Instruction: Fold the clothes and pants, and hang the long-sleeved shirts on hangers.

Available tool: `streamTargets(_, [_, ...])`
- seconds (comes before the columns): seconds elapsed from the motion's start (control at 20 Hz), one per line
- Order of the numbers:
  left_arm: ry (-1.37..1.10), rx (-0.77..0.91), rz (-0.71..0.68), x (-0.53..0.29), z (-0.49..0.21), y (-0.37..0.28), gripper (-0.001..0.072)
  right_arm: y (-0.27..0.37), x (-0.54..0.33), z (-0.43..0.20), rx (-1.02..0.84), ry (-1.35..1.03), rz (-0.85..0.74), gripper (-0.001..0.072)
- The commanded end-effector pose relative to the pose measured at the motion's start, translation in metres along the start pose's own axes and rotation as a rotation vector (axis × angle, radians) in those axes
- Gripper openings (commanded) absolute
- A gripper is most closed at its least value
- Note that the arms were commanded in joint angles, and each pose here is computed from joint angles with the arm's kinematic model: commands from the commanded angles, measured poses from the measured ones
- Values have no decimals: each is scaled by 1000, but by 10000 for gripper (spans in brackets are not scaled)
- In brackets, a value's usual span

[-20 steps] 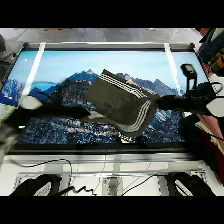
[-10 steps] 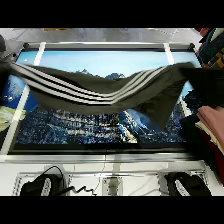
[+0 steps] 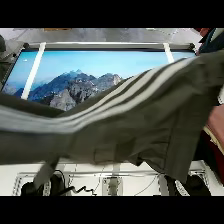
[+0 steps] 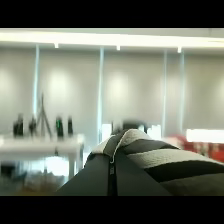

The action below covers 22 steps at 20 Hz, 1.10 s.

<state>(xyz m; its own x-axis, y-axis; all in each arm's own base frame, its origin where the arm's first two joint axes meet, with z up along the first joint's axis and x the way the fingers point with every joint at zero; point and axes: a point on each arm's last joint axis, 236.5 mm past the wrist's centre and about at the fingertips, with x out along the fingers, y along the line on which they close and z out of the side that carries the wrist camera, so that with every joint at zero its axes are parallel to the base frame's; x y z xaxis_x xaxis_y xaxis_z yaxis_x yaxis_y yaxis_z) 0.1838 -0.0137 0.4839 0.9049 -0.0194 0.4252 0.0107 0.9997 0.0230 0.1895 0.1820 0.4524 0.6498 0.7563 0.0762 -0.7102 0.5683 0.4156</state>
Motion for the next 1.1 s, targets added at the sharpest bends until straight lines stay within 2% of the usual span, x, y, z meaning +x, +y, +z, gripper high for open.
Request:
streamTargets(0.0, [498,-10,-141,36,-147,-9,12,-109,31,-75,107,278,-243,26])
streamTargets(0.1, [771,-91,-208,52,-241,-8,12,-181,48,-139,231,431,-363,26])
streamTargets(0.2, [928,-151,-238,70,-317,-8,12,-239,67,-184,336,475,-441,26])
streamTargets(0.35, [1107,-217,-303,76,-410,-34,12,-317,92,-222,416,458,-555,26])
streamTargets(0.45, [1163,-229,-346,76,-446,-57,12,-356,103,-241,444,441,-615,26])
streamTargets(0.6, [1179,-224,-400,73,-454,-82,12,-389,98,-266,479,481,-672,26])
streamTargets(0.75, [1253,-234,-486,44,-435,-96,12,-412,61,-276,431,585,-753,26])
streamTargets(0.9, [1505,-318,-631,-30,-407,-118,12,-412,2,-296,399,846,-810,26])
streamTargets(1.05, [1801,-372,-779,-105,-382,-136,11,-393,-40,-306,369,1081,-788,26])
